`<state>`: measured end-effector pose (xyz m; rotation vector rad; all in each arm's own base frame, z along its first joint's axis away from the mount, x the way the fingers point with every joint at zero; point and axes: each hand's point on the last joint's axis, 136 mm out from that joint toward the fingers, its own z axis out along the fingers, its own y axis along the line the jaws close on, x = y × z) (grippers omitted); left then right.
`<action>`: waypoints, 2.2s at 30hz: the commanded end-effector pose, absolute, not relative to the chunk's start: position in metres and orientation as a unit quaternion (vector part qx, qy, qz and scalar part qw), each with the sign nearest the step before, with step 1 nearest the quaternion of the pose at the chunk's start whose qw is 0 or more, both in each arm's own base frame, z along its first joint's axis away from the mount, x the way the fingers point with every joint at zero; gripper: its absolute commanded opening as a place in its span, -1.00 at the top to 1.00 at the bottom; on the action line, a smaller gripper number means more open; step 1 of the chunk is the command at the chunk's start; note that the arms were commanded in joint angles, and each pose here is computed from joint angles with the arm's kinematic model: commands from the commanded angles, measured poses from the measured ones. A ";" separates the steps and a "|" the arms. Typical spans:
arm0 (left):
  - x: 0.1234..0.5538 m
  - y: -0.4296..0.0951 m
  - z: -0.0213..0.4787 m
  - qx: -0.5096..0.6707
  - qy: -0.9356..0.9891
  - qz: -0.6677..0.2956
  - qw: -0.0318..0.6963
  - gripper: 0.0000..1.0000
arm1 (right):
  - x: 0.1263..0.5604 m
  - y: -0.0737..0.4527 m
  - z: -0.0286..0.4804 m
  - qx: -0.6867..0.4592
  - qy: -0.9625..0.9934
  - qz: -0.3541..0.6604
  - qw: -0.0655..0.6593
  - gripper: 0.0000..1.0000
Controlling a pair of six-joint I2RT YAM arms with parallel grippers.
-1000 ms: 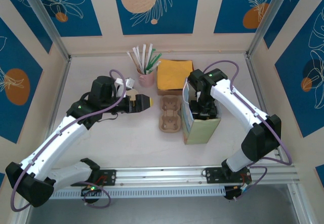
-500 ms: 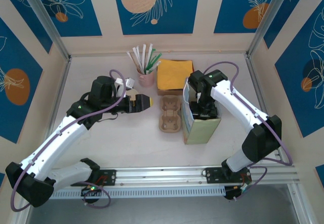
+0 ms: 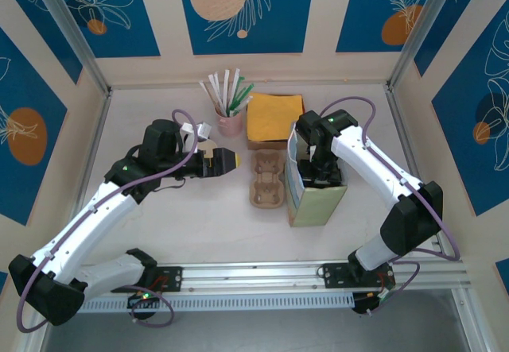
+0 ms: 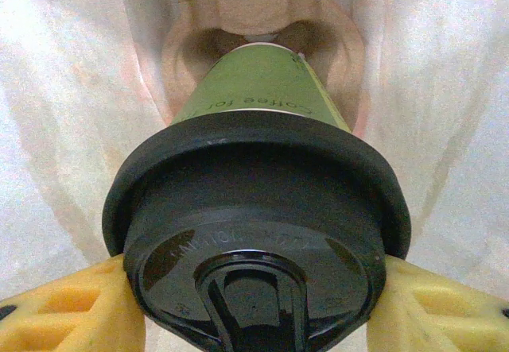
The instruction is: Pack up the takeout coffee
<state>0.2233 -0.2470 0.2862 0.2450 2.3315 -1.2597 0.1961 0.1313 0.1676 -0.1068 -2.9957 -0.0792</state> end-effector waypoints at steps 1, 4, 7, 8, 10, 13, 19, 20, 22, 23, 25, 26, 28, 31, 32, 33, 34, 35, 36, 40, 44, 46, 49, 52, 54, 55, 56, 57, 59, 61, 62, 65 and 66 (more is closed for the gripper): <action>0.219 -0.250 0.292 0.097 0.843 -0.472 0.238 -1.00 | 0.188 0.133 0.171 -0.037 -0.996 -0.035 0.078 -0.14; 0.219 -0.250 0.293 0.098 0.843 -0.472 0.239 -1.00 | 0.188 0.133 0.171 -0.037 -0.996 -0.035 0.078 -0.14; 0.219 -0.250 0.292 0.098 0.843 -0.472 0.238 -1.00 | 0.188 0.133 0.171 -0.037 -0.996 -0.035 0.078 -0.14; 0.219 -0.250 0.293 0.098 0.843 -0.472 0.239 -1.00 | 0.189 0.133 0.171 -0.037 -0.996 -0.035 0.077 -0.14; 0.220 -0.250 0.292 0.097 0.844 -0.471 0.238 -1.00 | 0.189 0.133 0.170 -0.038 -0.996 -0.035 0.078 -0.14; 0.219 -0.250 0.292 0.098 0.844 -0.471 0.238 -1.00 | 0.189 0.133 0.170 -0.037 -0.996 -0.035 0.078 -0.14; 0.219 -0.250 0.291 0.098 0.844 -0.471 0.238 -1.00 | 0.189 0.133 0.169 -0.037 -0.996 -0.034 0.078 -0.14; 0.219 -0.251 0.291 0.099 0.844 -0.471 0.237 -1.00 | 0.189 0.133 0.169 -0.038 -0.996 -0.034 0.078 -0.14; 0.219 -0.250 0.292 0.098 0.844 -0.471 0.238 -1.00 | 0.189 0.133 0.170 -0.037 -0.996 -0.034 0.078 -0.14; 0.219 -0.251 0.291 0.098 0.844 -0.471 0.238 -1.00 | 0.189 0.133 0.169 -0.037 -0.996 -0.034 0.079 -0.14; 0.219 -0.250 0.291 0.098 0.843 -0.472 0.237 -1.00 | 0.189 0.132 0.169 -0.038 -0.996 -0.033 0.078 -0.14; 0.219 -0.251 0.291 0.099 0.844 -0.472 0.236 -1.00 | 0.189 0.132 0.169 -0.038 -0.996 -0.034 0.078 -0.15; 0.219 -0.251 0.291 0.099 0.843 -0.472 0.237 -1.00 | 0.189 0.132 0.169 -0.038 -0.996 -0.034 0.078 -0.14; 0.219 -0.251 0.291 0.098 0.844 -0.471 0.237 -1.00 | 0.190 0.132 0.169 -0.039 -0.996 -0.034 0.078 -0.14; 0.219 -0.251 0.291 0.098 0.844 -0.471 0.237 -1.00 | 0.190 0.132 0.169 -0.039 -0.996 -0.033 0.078 -0.14; 0.219 -0.251 0.290 0.098 0.844 -0.471 0.237 -1.00 | 0.190 0.132 0.169 -0.038 -0.996 -0.033 0.078 -0.15; 0.220 -0.251 0.290 0.097 0.845 -0.471 0.236 -1.00 | 0.190 0.132 0.170 -0.038 -0.996 -0.034 0.077 -0.14; 0.219 -0.251 0.291 0.098 0.844 -0.471 0.237 -1.00 | 0.190 0.132 0.169 -0.039 -0.996 -0.033 0.078 -0.14; 0.219 -0.251 0.290 0.098 0.844 -0.471 0.237 -1.00 | 0.190 0.132 0.169 -0.039 -0.996 -0.034 0.078 -0.14; 0.219 -0.251 0.291 0.099 0.844 -0.471 0.238 -1.00 | 0.191 0.132 0.168 -0.038 -0.996 -0.035 0.078 -0.14; 0.220 -0.251 0.290 0.098 0.844 -0.470 0.237 -1.00 | 0.191 0.132 0.168 -0.038 -0.996 -0.034 0.078 -0.14; 0.220 -0.251 0.290 0.098 0.844 -0.470 0.237 -1.00 | 0.191 0.132 0.167 -0.038 -0.996 -0.033 0.079 -0.14; 0.220 -0.251 0.290 0.099 0.845 -0.470 0.237 -1.00 | 0.192 0.132 0.167 -0.038 -0.996 -0.035 0.078 -0.14; 0.220 -0.251 0.290 0.098 0.845 -0.470 0.237 -1.00 | 0.192 0.133 0.166 -0.039 -0.996 -0.036 0.079 -0.14; 0.220 -0.251 0.290 0.099 0.844 -0.470 0.237 -1.00 | 0.193 0.133 0.165 -0.039 -0.995 -0.037 0.078 -0.14; 0.220 -0.251 0.290 0.098 0.845 -0.470 0.237 -1.00 | 0.193 0.133 0.165 -0.038 -0.996 -0.036 0.079 -0.14; 0.220 -0.251 0.290 0.098 0.845 -0.470 0.238 -1.00 | 0.193 0.133 0.165 -0.038 -0.996 -0.036 0.078 -0.14; 0.220 -0.251 0.290 0.099 0.845 -0.470 0.236 -1.00 | 0.194 0.133 0.165 -0.038 -0.996 -0.036 0.078 -0.14; 0.221 -0.251 0.290 0.098 0.845 -0.469 0.237 -1.00 | 0.194 0.134 0.164 -0.037 -0.996 -0.037 0.079 -0.14; 0.220 -0.251 0.291 0.099 0.844 -0.470 0.237 -1.00 | 0.195 0.134 0.162 -0.037 -0.995 -0.038 0.079 -0.14; 0.220 -0.251 0.290 0.099 0.844 -0.470 0.237 -1.00 | 0.195 0.134 0.162 -0.037 -0.995 -0.037 0.080 -0.14; 0.219 -0.251 0.290 0.100 0.844 -0.470 0.237 -1.00 | 0.196 0.135 0.161 -0.037 -0.995 -0.038 0.080 -0.14; 0.220 -0.251 0.290 0.100 0.844 -0.470 0.237 -1.00 | 0.196 0.135 0.160 -0.036 -0.995 -0.037 0.080 -0.14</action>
